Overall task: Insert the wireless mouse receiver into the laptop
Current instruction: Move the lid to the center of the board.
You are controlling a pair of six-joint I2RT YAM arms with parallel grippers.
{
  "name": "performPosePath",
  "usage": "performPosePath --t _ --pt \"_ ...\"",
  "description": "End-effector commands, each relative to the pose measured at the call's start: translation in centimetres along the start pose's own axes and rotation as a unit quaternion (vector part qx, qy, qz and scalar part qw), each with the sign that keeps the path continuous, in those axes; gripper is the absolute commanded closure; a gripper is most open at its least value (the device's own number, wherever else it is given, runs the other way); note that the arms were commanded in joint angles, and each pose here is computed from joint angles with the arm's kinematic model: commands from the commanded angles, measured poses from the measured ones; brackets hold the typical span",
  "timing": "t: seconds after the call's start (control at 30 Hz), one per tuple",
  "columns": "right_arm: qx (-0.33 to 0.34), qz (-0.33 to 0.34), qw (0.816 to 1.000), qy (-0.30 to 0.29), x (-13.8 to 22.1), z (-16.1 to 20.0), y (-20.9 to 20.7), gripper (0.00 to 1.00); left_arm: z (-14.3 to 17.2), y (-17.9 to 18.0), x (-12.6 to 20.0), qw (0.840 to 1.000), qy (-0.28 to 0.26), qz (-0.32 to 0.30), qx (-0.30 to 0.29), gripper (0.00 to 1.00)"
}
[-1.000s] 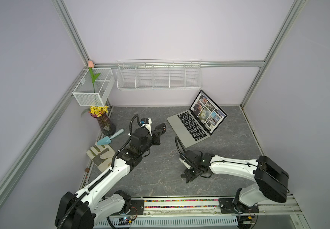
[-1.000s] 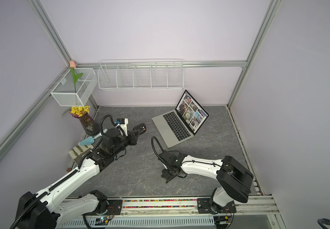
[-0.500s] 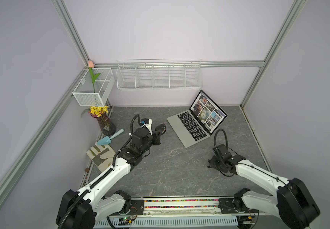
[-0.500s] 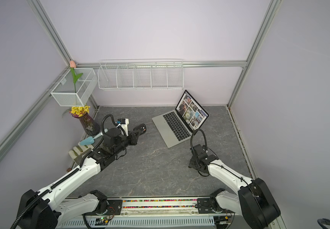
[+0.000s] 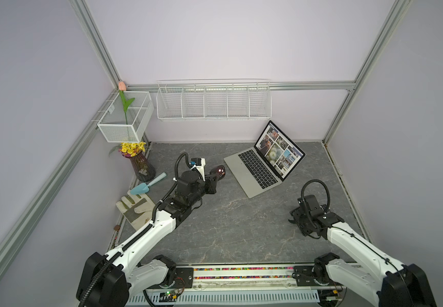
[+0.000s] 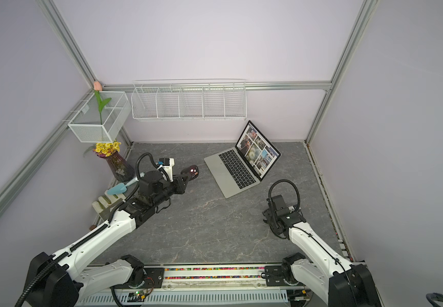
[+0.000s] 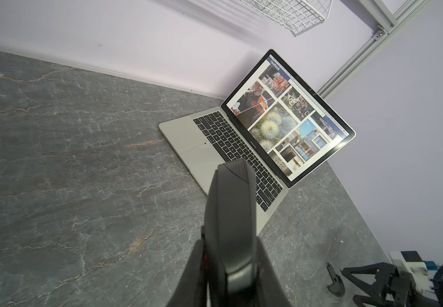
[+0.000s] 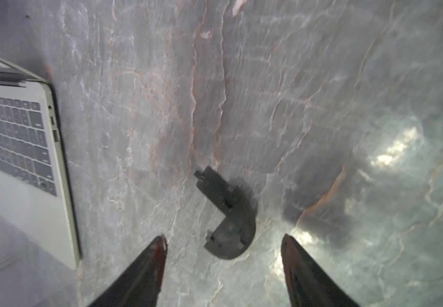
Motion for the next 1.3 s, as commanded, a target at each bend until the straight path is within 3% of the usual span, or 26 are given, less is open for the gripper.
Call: performPosePath --t 0.0,0.1,0.23,0.3,0.4,0.57,0.87,1.1,1.27 --pt "0.047 0.031 0.998 0.042 -0.2 1.0 -1.0 0.16 -0.7 -0.5 -0.5 0.999 -0.016 0.027 0.007 1.00" --pt "0.126 0.023 0.989 0.075 -1.1 1.6 -0.6 0.12 -0.8 -0.6 -0.9 0.999 -0.010 0.035 0.009 1.00" --pt "0.234 0.029 0.969 0.077 -1.3 1.6 0.5 0.03 -0.7 -0.8 -1.1 0.999 -0.002 0.040 0.009 1.00" --pt "0.288 0.039 0.955 0.065 -1.0 1.4 0.9 0.11 -0.7 -0.8 -1.0 0.999 -0.002 0.040 0.008 1.00" --pt "0.339 0.054 0.938 0.052 -0.5 1.6 1.1 0.11 -0.7 -0.7 -1.0 0.999 -0.002 0.037 0.008 1.00" --pt "0.354 0.055 0.933 0.028 -0.8 0.7 1.8 0.11 -0.6 -0.6 -1.2 0.999 -0.002 0.037 0.010 1.00" --pt "0.405 0.056 0.912 0.047 -2.2 0.4 4.0 0.11 -0.7 -0.6 -0.9 0.999 0.000 0.032 0.002 1.00" --pt "0.405 0.094 0.907 0.064 -3.0 0.6 2.0 0.11 -0.6 -0.4 -0.5 1.000 -0.005 0.026 0.002 1.00" --pt "0.408 0.080 0.906 0.085 -3.3 1.2 1.8 0.11 -0.6 -0.5 -0.6 1.000 -0.003 0.029 0.002 1.00"
Point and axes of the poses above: each gripper's point midway between its finger pads, its own x axis back along the fingers, its own y axis along the line the jaws close on, z = x × y, the point moved 8 cm from there along x, back along the fingers, and after that the axes turned 5 degrees about -x, right-handed, at the moved point
